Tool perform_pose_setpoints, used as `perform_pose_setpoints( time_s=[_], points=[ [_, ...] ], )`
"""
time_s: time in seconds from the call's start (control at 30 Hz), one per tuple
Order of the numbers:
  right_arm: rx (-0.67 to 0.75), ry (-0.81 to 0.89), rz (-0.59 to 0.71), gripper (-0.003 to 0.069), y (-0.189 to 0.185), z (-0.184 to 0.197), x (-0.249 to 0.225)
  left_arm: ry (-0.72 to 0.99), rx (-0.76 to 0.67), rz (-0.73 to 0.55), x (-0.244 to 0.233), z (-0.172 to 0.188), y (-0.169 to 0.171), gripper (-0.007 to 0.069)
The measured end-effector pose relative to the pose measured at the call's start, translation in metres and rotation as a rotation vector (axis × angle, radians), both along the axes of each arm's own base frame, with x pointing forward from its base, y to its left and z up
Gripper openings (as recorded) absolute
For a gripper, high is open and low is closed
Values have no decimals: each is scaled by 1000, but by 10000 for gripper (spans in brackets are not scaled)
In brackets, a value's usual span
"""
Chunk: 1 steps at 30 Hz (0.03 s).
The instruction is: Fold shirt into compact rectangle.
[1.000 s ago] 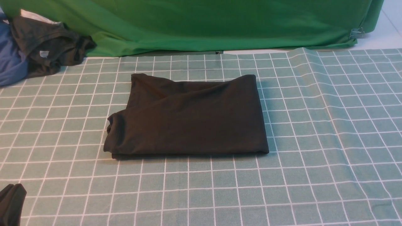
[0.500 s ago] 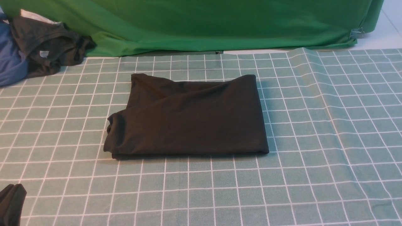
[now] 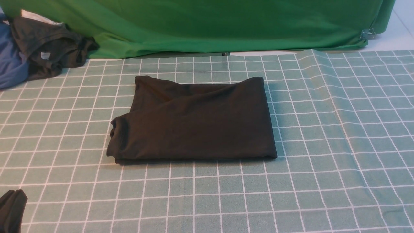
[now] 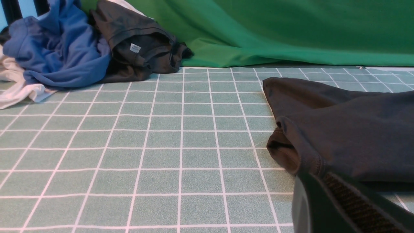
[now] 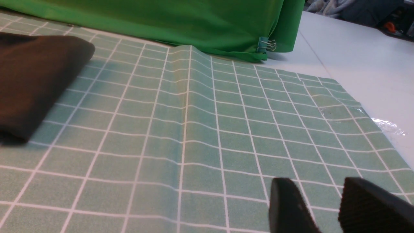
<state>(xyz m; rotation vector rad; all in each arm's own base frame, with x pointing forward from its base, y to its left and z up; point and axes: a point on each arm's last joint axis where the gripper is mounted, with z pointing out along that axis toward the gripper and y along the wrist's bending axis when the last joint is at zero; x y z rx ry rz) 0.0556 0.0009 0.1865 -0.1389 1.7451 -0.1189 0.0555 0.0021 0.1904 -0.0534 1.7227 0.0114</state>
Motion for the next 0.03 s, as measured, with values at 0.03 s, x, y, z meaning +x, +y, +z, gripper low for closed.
perform_pose_setpoints(
  time_s=[0.03],
  points=[
    [0, 0, 0, 239, 0, 0, 0, 0, 1, 0, 0, 0, 0, 13]
  ],
)
